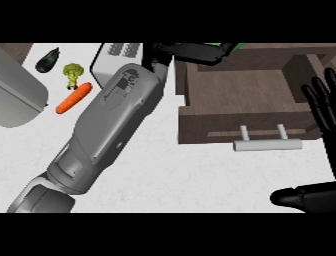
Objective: Pick up the cup, place it into the drawer and close the drawer
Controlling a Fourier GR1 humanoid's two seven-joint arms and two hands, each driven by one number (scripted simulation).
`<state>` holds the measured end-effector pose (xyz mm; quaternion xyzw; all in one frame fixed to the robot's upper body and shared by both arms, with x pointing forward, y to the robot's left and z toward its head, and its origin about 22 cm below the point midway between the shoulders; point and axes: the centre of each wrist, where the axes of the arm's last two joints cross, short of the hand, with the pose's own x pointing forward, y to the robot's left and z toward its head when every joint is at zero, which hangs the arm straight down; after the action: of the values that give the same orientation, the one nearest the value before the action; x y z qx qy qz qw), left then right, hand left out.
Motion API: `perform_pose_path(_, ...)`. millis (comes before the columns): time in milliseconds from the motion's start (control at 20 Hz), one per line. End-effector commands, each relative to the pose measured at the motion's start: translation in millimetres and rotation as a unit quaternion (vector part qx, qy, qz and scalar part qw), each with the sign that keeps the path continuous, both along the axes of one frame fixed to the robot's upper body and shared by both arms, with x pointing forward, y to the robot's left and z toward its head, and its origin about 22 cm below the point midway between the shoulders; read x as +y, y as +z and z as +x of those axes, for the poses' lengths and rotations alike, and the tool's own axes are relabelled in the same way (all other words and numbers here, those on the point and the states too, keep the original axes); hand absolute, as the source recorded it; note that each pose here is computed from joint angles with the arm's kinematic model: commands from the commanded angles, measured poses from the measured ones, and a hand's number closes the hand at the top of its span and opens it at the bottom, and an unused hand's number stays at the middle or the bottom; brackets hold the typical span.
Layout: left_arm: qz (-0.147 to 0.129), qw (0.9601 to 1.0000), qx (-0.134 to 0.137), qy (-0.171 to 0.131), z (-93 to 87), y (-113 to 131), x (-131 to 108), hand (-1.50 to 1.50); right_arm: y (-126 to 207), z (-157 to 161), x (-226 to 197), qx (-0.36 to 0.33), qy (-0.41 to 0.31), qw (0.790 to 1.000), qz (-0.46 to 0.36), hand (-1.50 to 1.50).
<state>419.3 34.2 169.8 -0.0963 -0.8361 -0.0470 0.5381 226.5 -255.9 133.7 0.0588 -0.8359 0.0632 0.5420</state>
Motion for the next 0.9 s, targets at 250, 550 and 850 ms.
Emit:
perform_pose_path(250, 0.042, 0.9986, 0.031, 0.005, 16.0, -25, -4, 1.50, 5, -7, -1, 0.002, 0.012, 1.000, 0.006, -1.50)
perform_pose_path(550, 0.083, 0.9960, 0.033, 0.009, 14.9, -29, -13, 1.50, 8, 8, 8, -0.013, 0.025, 1.000, 0.009, -1.50)
perform_pose_path(850, 0.134, 0.9896, 0.040, 0.032, 12.0, -47, -13, 1.50, 7, 14, 22, -0.015, 0.037, 0.999, 0.003, -1.50)
